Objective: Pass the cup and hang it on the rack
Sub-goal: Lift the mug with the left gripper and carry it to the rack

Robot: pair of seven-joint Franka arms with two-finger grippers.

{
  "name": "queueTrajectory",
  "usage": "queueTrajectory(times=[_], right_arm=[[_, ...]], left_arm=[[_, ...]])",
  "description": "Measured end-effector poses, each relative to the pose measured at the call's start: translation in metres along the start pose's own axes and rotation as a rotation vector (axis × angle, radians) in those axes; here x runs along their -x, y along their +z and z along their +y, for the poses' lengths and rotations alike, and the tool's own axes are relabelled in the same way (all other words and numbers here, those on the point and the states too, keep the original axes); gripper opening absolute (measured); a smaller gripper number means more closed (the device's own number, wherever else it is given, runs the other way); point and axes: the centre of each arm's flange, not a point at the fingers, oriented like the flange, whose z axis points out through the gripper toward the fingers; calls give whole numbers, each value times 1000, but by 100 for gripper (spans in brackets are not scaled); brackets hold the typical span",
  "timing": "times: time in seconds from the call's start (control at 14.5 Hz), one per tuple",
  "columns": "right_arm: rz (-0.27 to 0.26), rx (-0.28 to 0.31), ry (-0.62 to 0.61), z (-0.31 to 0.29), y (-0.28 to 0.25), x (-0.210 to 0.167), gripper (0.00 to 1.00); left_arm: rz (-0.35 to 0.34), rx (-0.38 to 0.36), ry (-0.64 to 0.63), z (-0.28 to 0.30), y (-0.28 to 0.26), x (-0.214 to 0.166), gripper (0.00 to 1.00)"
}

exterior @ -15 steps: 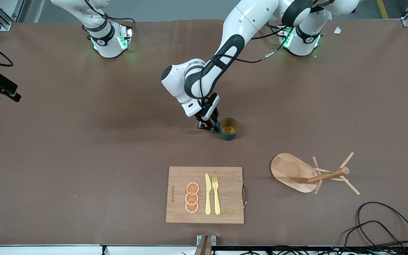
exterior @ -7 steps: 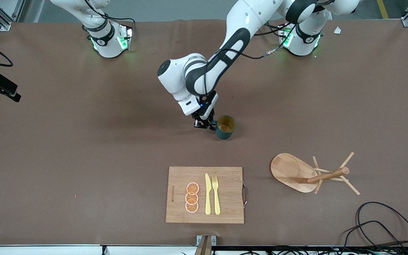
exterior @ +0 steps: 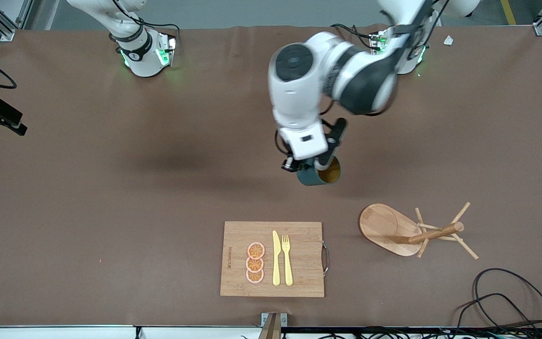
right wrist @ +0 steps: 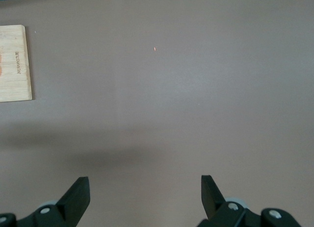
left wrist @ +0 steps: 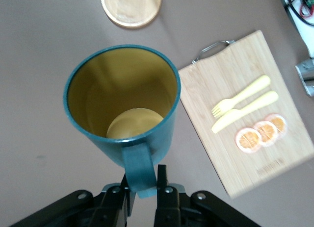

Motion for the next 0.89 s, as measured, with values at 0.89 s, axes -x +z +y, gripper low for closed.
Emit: queueTrajectory(times=[0.89], right_arm=[[-1,0,1,1,0,0,100]], left_arm=[[-714,237,142,-28,15,-310,21]])
